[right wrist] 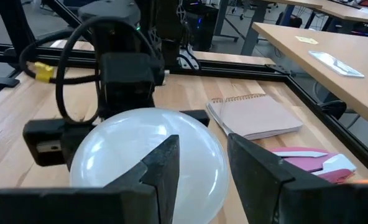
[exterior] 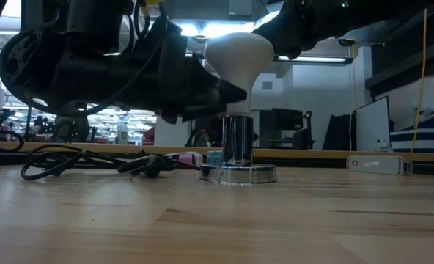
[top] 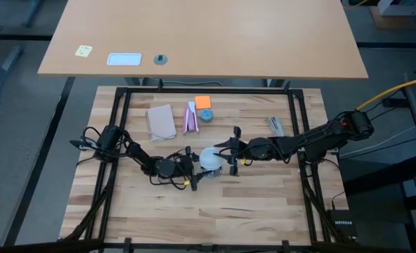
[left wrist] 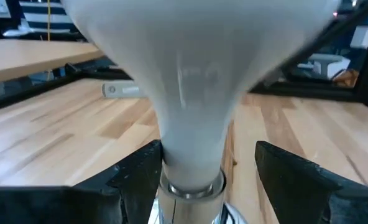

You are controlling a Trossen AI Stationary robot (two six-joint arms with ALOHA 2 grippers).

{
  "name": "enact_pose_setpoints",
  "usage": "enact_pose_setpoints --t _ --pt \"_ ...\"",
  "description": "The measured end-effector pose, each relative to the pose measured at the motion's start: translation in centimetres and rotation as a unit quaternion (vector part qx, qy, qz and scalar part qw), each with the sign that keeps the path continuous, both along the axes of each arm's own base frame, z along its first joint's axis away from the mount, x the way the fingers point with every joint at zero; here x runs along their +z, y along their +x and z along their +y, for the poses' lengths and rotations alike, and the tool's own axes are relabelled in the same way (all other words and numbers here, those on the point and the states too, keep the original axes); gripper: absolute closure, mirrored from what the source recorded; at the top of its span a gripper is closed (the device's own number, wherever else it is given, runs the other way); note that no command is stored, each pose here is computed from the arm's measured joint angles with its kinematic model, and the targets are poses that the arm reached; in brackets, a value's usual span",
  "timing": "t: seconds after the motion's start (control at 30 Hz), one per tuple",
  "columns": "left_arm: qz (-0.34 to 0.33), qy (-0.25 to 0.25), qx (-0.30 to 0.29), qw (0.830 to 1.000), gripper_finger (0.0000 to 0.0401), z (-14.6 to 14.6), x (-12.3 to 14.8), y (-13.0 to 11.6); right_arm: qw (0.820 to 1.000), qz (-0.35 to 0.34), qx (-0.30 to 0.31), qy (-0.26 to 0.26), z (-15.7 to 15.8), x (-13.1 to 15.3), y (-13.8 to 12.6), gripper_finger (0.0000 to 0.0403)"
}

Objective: Screw lightbulb
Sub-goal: Insert the lightbulb into the lamp

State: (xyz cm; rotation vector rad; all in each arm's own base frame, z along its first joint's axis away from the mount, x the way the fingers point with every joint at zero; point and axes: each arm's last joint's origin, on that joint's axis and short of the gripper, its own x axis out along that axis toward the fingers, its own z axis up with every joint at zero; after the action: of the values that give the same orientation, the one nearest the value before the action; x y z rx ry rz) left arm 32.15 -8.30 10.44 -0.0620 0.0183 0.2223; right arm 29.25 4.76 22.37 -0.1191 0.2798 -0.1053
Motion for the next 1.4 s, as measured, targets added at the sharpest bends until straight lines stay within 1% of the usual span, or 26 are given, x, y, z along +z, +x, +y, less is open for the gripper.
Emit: enact_pose_setpoints --t 0.1,0.27,0.4,0.5,0.67,1.03,1.17,1.27,1.4 --pt "-0.013 -0.004 0.001 1.0 0.0152 0.1 0.3 0.0 1.0 0.0 0.0 0.0 0.0 0.0 0.0 0.026" --pt "-0.012 -0.005 0.01 1.0 0.0152 0.8 0.3 0.2 1.0 0.001 0.0 0.0 0.0 0.0 0.0 0.026" --pt "-0.019 -0.006 0.013 1.0 0.0152 1.2 0.6 0.9 1.0 0.002 0.0 -0.001 0.0 0.0 0.0 0.026" --pt "-0.007 -0.003 -0.002 1.0 0.0152 1.3 0.7 1.6 1.0 0.002 0.0 -0.001 0.0 0.0 0.0 0.026" --pt "0.011 -0.001 -0.005 1.0 0.0152 1.2 0.5 2.0 1.0 0.002 0.001 -0.003 0.0 0.0 0.0 0.026" --pt "-0.003 -0.045 0.004 0.999 0.0152 1.4 0.6 2.0 1.0 0.003 0.001 -0.004 0.0 -0.1 0.0 0.026" --pt "-0.002 -0.047 0.003 0.999 0.0152 1.4 0.6 2.0 1.0 0.003 0.001 -0.005 0.0 -0.1 0.0 0.026" --pt "0.001 -0.036 0.002 0.999 0.0152 1.4 0.6 2.0 1.0 0.003 0.001 -0.005 0.0 -0.1 0.0 0.026" --pt "-0.016 -0.062 0.003 0.998 0.0152 1.4 0.8 1.9 1.0 0.003 0.001 -0.005 0.0 -0.1 0.0 0.026"
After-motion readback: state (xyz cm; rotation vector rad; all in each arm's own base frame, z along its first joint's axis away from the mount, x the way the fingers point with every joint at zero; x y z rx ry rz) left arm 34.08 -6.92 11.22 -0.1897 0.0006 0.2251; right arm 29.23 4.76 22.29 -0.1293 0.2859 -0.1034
